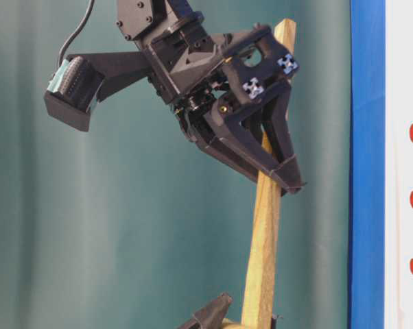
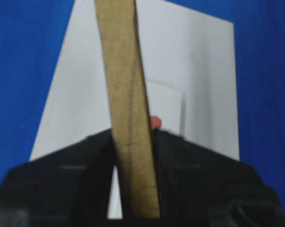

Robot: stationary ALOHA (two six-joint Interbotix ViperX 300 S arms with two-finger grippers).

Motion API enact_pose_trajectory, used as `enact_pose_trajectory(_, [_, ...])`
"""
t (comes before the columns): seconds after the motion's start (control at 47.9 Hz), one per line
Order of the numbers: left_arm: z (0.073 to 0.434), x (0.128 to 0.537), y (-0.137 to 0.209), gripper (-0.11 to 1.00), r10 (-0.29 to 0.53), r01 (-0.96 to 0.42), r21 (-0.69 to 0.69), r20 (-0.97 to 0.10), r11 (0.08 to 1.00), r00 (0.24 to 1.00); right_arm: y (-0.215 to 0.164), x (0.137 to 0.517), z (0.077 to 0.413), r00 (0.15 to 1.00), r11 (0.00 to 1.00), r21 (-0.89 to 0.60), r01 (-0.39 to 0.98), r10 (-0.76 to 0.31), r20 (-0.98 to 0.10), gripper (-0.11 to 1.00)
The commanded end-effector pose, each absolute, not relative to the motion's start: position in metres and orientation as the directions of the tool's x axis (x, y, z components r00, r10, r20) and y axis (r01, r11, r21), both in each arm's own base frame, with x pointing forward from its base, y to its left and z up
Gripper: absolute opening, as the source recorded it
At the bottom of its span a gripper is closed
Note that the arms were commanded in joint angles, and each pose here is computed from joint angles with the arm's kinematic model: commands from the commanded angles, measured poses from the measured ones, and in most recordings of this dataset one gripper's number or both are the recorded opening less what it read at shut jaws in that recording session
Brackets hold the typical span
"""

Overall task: Hit the mark with a hammer.
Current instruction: 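Open the left gripper and withdraw it to the left edge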

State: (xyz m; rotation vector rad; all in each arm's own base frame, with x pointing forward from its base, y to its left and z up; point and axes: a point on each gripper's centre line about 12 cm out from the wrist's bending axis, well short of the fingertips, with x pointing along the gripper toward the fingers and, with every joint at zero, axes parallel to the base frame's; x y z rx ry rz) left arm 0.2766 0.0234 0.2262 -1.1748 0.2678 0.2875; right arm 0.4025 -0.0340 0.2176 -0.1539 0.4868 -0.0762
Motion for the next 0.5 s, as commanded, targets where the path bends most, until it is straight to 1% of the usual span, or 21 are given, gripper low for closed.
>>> enact_pose_trajectory(0.0, [0.2393, 0.2816, 0.0216, 0.45, 0.075, -0.318, -0.877, -0.312, 0.362, 0.947, -0.0344, 0.4054, 0.2297, 0.894, 0.986, -0.161, 0.04, -0.108, -0.435, 0.09])
enact_pose_trajectory(0.48, [0.2393, 0.2822, 0.0226, 0.45, 0.078, -0.317, -0.877, -0.311, 0.361, 0.947, -0.0344, 0.405, 0.2291, 0.893, 0.986, -0.159, 0.041, -0.108, -0.437, 0.09])
